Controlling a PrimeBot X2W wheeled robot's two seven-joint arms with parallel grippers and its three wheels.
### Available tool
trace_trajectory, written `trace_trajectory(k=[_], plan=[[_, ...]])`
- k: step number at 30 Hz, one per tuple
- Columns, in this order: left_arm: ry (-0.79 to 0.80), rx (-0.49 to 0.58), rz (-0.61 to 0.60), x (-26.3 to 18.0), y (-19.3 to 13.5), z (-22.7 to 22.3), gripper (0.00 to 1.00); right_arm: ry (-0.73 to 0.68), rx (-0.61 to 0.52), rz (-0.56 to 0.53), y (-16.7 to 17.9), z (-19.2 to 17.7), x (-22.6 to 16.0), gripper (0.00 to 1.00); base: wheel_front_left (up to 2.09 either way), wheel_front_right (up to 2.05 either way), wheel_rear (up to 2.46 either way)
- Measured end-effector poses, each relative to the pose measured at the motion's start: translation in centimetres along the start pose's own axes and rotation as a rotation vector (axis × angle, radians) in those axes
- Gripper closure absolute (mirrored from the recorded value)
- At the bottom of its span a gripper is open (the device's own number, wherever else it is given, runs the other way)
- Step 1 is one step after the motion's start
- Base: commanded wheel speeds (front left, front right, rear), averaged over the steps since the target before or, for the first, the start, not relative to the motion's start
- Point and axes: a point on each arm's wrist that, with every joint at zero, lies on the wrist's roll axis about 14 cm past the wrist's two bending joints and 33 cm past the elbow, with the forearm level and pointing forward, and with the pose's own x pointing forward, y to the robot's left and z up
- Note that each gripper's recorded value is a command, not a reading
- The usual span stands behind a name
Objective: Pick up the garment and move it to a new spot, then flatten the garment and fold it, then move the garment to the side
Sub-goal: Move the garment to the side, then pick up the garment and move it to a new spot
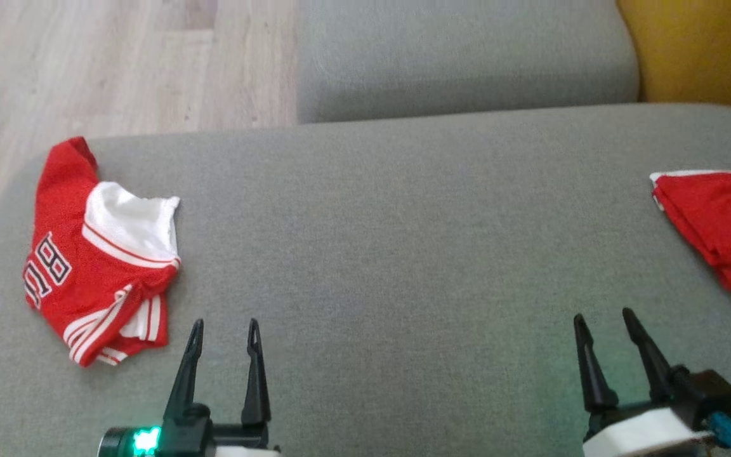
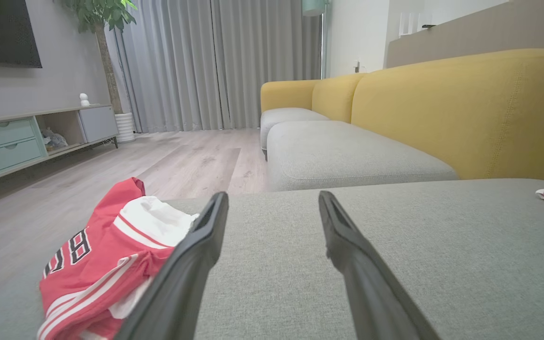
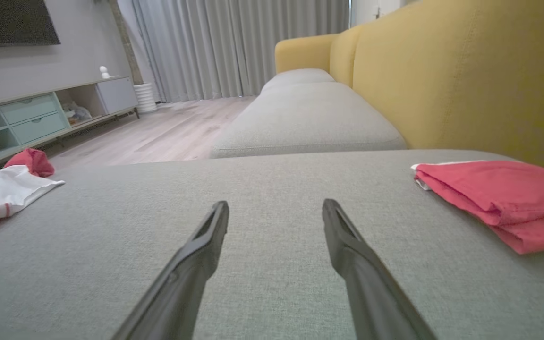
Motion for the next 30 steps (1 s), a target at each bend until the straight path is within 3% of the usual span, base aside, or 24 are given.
trace_trajectory(k=[19,30], plan=[[-0.001,0.0,0.024,-2.7,0.9,-0.1,0.0,-0.067,-0.019,0.001,0.7,1.7,-2.2,0.0,0.0,0.0,0.0],[0.01,0.013,0.073,-3.3,2.2,-0.5,0.0,-0.06,-0.027,0.031,1.4,1.7,-0.9,0.0,0.0,0.0,0.0]])
